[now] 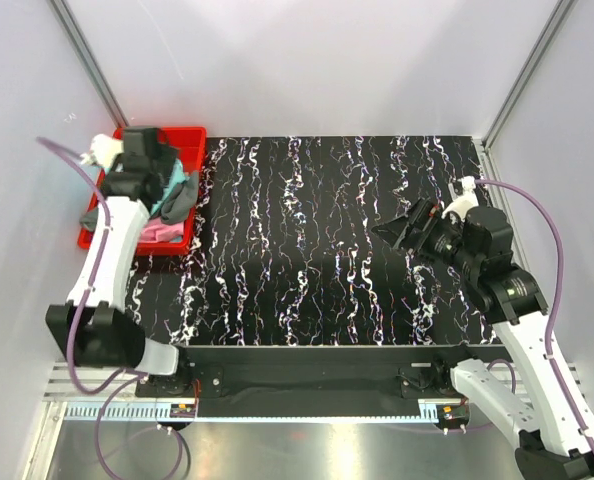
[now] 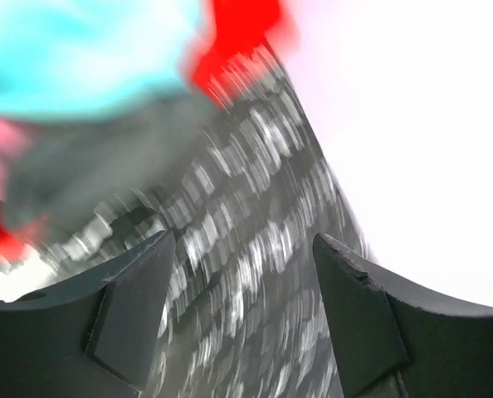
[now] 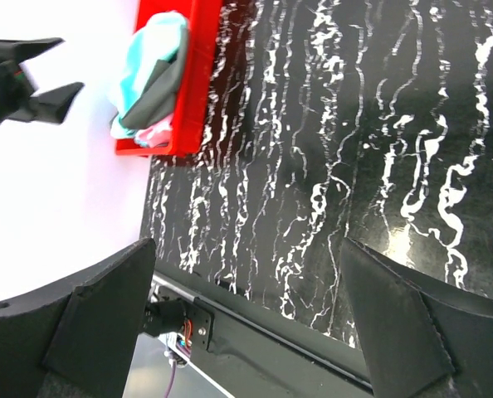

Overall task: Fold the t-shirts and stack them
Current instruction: Grab the tshirt from the pile

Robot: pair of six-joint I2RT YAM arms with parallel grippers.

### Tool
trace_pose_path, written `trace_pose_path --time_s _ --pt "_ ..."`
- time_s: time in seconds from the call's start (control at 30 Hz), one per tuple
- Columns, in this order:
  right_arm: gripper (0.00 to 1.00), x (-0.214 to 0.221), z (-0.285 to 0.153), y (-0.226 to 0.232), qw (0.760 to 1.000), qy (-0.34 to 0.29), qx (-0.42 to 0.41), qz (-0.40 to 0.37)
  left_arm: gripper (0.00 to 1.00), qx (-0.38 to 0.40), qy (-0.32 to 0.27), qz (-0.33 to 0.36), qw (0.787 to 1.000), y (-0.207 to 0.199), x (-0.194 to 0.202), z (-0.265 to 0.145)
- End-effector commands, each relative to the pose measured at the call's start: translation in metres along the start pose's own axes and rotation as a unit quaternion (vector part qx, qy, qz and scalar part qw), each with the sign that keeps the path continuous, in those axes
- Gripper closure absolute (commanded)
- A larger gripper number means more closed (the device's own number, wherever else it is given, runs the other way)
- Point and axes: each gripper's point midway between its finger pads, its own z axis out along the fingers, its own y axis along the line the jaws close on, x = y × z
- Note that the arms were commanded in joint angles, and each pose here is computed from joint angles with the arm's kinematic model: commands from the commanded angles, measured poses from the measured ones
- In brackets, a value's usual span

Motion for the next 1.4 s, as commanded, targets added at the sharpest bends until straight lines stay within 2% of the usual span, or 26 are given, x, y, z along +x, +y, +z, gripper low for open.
trace_pose_path --time_s 0.0,0.07,0.27,0.57,0.63,0.67,0.7,0.73,0.8,0.83,0.93,0.97,1.03,1.13,1.2,1.37 --pt "0.00 -0.008 -0.011 0.026 0.997 -0.026 -0.063 -0.022 0.28 -0.111 -0.095 -0.120 0.982 0.051 -0.064 0.020" --pt "0.00 -0.008 -0.013 0.029 0.996 -0.031 -0.074 -0.026 0.28 -0.132 -0.122 -0.147 0.973 0.071 -0.086 0.036" --pt "0.01 -0.014 -0.020 0.033 0.993 -0.054 -0.087 -0.065 0.29 -0.199 -0.132 -0.174 0.955 0.124 -0.097 0.083" --pt "0.02 -0.014 -0.006 0.016 0.993 -0.052 -0.055 -0.086 0.27 -0.180 -0.059 -0.182 0.965 0.143 -0.076 0.161" --pt "0.02 -0.015 -0.004 0.015 0.994 -0.051 -0.054 -0.086 0.33 -0.171 -0.039 -0.179 0.968 0.140 -0.070 0.169" --pt "0.02 -0.013 -0.001 0.014 0.994 -0.048 -0.054 -0.085 0.53 -0.143 -0.020 -0.177 0.974 0.127 -0.068 0.175" --pt "0.02 -0.013 0.000 0.013 0.994 -0.047 -0.053 -0.085 0.65 -0.128 -0.027 -0.167 0.977 0.121 -0.074 0.177" --pt "0.02 -0.014 -0.001 0.014 0.994 -0.048 -0.054 -0.083 0.79 -0.091 -0.008 -0.155 0.984 0.104 -0.074 0.178" --pt "0.02 -0.014 0.000 0.014 0.994 -0.046 -0.053 -0.081 0.96 -0.046 -0.002 -0.148 0.988 0.076 -0.082 0.169" --pt "0.02 -0.014 0.000 0.014 0.994 -0.047 -0.054 -0.078 1.00 -0.024 0.004 -0.144 0.989 0.063 -0.084 0.163" --pt "0.02 -0.016 -0.003 0.018 0.994 -0.051 -0.059 -0.077 1.00 0.051 -0.019 -0.099 0.994 0.008 -0.105 0.129" --pt "0.02 -0.017 -0.005 0.020 0.994 -0.054 -0.061 -0.078 1.00 0.091 -0.031 -0.085 0.992 -0.025 -0.113 0.105" --pt "0.02 -0.020 -0.008 0.022 0.993 -0.058 -0.060 -0.081 1.00 0.142 -0.041 -0.057 0.987 -0.061 -0.115 0.078" --pt "0.02 -0.023 -0.013 0.024 0.993 -0.065 -0.055 -0.080 1.00 0.248 -0.062 -0.033 0.966 -0.126 -0.128 0.012" --pt "0.02 -0.021 -0.016 0.023 0.994 -0.062 -0.053 -0.076 1.00 0.292 -0.063 -0.020 0.954 -0.151 -0.127 -0.018" --pt "0.02 -0.016 -0.020 0.020 0.996 -0.057 -0.045 -0.057 1.00 0.437 -0.023 0.062 0.897 -0.216 -0.082 -0.120"
